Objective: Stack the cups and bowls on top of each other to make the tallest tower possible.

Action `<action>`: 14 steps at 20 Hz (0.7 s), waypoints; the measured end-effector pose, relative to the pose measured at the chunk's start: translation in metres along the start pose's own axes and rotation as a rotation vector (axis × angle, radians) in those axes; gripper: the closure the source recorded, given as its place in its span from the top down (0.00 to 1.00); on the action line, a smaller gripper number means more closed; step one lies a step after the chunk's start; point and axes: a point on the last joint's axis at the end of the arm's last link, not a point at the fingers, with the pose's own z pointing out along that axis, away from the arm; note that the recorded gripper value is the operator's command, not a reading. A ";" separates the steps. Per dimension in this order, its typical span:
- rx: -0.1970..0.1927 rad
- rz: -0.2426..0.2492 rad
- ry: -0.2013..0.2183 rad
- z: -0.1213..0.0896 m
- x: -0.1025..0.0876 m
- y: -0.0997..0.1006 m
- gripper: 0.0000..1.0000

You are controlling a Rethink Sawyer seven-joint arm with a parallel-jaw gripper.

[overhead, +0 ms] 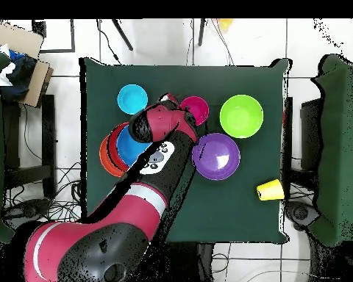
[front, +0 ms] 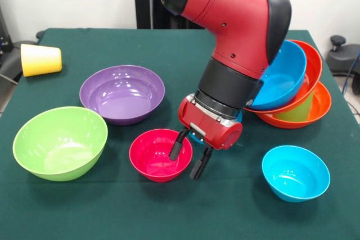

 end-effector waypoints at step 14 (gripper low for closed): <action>-0.002 0.015 -0.002 -0.002 -0.002 0.003 1.00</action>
